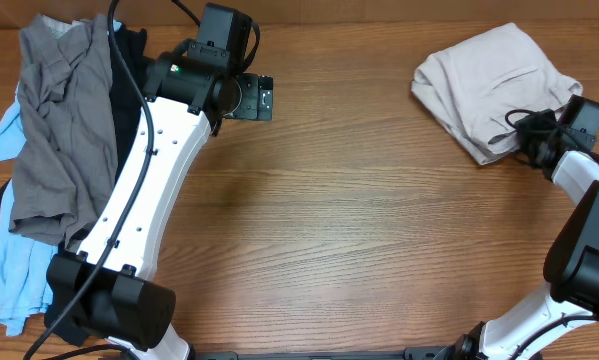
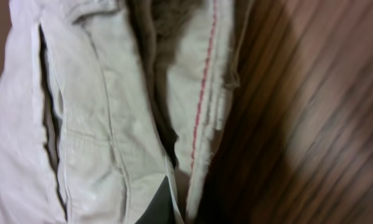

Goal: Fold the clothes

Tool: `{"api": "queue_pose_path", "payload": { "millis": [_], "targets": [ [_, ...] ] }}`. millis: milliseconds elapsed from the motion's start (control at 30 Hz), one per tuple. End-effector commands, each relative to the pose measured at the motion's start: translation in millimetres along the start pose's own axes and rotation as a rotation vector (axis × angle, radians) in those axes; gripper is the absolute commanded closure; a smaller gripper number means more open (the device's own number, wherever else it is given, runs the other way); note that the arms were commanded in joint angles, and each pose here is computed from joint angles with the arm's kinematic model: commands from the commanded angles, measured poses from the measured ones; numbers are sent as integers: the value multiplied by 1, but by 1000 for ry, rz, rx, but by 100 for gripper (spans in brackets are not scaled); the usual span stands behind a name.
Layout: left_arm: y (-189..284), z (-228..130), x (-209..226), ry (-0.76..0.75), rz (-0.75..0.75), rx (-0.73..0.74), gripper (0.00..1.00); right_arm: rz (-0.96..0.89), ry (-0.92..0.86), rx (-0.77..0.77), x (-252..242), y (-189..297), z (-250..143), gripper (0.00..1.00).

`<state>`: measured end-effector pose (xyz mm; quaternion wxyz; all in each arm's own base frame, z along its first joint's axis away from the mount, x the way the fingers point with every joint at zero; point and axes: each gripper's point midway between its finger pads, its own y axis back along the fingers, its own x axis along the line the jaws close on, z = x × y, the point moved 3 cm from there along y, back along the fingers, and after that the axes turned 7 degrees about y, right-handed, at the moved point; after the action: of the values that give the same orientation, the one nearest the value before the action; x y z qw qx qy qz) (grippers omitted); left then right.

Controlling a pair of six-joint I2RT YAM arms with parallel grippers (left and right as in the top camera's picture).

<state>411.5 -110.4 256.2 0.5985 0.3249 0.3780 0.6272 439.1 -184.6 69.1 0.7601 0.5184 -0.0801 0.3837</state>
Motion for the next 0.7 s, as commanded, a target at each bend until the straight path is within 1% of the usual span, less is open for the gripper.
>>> {"api": "queue_pose_path", "payload": {
  "millis": [0, 133, 300, 333, 367, 400, 433, 467, 500, 567, 667],
  "targets": [
    [-3, 2, 0, 16, 10, -3, 0, -72, -188, -258, -5, 8, 49, 96],
    [-3, 3, 0, 16, 10, -4, 0, -28, -213, -335, 0, 12, 67, 96],
    [-3, 5, 0, 18, 6, -15, 0, -21, -204, -340, 0, 12, 69, 95],
    [-3, 5, 0, 18, 6, -15, 0, -35, -194, -328, -3, 10, 66, 89],
    [-3, 5, 0, 18, 6, -15, 0, -41, -185, -322, -4, 9, 65, 80],
    [-3, 5, -1, 18, 5, -14, 0, -54, -171, -310, -6, 7, 62, 58],
    [-3, 5, 0, 18, 6, -15, 0, -83, -134, -281, -11, 6, 56, 16],
    [-3, 5, -1, 18, 5, -16, 0, -91, -111, -264, -12, 5, 53, 3],
    [-3, 5, -1, 18, 5, -17, 0, -91, -92, -240, -13, 5, 50, 0],
    [-3, 6, -1, 18, 4, -19, 0, -62, -55, -187, -8, 15, 47, 0],
    [-3, 6, -1, 19, 3, -22, 0, -32, -30, -167, 4, 46, 52, 0]
  ]
}}
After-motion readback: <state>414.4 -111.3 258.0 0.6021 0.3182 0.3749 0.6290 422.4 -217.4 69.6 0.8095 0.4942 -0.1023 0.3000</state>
